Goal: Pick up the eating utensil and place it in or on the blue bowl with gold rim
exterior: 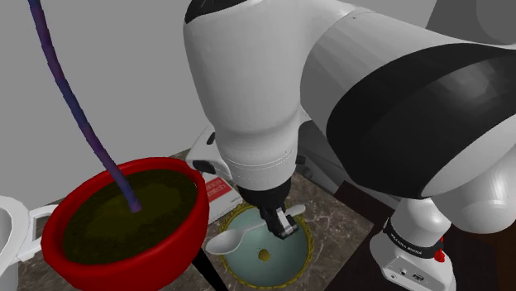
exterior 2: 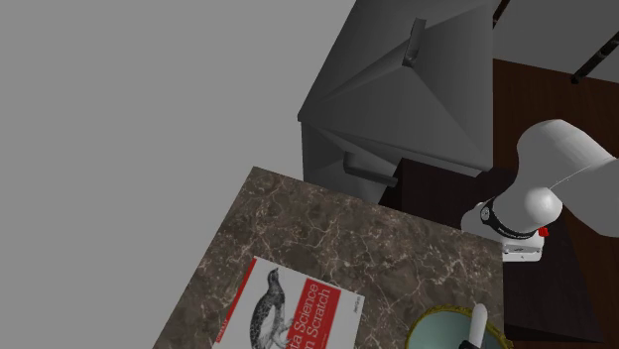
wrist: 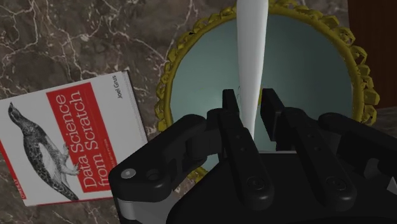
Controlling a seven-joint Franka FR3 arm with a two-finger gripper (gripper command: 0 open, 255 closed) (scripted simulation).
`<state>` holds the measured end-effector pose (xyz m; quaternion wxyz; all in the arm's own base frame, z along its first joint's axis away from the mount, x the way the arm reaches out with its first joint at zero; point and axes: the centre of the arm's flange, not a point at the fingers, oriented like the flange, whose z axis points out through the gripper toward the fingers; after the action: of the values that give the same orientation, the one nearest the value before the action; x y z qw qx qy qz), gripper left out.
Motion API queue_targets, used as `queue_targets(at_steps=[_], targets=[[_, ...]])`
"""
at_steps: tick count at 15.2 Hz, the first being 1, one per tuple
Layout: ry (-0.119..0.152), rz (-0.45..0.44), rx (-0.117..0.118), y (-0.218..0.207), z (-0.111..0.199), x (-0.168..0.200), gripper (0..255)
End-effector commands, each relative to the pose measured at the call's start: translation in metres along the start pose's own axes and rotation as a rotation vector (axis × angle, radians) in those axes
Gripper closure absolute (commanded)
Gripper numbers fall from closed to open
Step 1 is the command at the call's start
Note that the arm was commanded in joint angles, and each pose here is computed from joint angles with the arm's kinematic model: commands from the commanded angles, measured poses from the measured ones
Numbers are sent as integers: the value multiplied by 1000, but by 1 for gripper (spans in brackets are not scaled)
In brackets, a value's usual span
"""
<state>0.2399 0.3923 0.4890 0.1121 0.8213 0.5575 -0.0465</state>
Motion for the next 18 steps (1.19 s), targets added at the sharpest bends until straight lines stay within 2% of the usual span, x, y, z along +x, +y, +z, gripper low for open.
queue_targets(at_steps=[1, 6, 10, 18], targets=[[-21, -7, 10, -2, 9, 2, 0], [-21, -7, 10, -2, 11, 2, 0], [-21, -7, 10, -1, -39, 3, 0], [-21, -7, 10, -1, -39, 3, 0]])
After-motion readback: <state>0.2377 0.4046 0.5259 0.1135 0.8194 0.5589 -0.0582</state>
